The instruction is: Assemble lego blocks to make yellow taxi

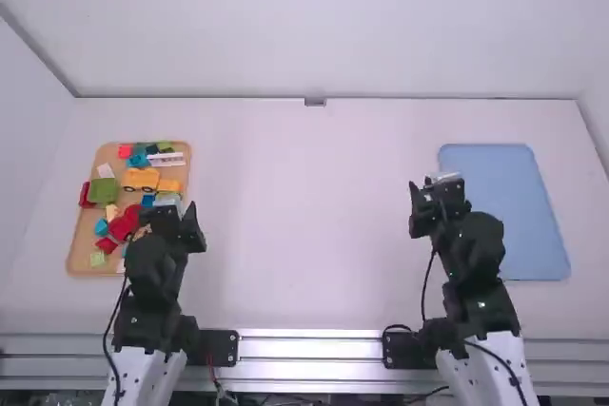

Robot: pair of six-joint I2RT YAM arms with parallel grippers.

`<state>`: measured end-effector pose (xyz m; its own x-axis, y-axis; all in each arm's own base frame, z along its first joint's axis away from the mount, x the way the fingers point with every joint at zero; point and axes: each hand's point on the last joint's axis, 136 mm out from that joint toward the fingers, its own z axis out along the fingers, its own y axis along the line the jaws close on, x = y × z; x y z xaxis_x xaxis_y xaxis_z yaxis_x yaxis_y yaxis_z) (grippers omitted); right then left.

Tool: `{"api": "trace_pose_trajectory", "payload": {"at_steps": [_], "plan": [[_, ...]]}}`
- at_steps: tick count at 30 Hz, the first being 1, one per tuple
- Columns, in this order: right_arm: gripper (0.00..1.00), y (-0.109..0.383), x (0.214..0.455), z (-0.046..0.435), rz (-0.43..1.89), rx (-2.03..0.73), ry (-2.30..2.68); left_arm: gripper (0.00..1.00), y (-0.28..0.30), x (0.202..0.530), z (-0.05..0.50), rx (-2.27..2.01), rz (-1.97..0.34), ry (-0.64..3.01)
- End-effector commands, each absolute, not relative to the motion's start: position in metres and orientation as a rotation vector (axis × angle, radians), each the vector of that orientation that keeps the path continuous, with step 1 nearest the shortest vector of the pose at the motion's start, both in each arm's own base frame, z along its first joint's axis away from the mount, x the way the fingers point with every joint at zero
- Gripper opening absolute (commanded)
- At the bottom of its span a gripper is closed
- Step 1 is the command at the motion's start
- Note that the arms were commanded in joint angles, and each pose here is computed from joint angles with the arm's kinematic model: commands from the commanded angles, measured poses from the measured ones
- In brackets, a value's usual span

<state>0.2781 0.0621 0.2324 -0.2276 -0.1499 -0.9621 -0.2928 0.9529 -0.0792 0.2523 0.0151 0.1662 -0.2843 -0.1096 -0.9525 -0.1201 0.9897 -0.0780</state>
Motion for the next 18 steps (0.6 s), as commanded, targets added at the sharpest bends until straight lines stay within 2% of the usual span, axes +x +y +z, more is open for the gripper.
{"api": "trace_pose_trajectory", "payload": {"at_steps": [1,10,14,18], "plan": [[0.34,0.077,0.287,0.260,0.156,-0.404,1.771,0.34,0.022,0.254,0.186,-0.236,0.015,1.844],[0.50,0.126,0.328,0.293,0.217,-0.626,1.774,0.50,0.029,0.259,0.211,-0.330,0.021,1.883],[0.60,0.164,0.358,0.304,0.284,-0.741,1.777,0.60,0.035,0.262,0.233,-0.407,0.019,1.878],[0.66,0.196,0.367,0.304,0.366,-0.886,1.750,0.66,0.039,0.263,0.246,-0.458,0.020,1.867]]}}
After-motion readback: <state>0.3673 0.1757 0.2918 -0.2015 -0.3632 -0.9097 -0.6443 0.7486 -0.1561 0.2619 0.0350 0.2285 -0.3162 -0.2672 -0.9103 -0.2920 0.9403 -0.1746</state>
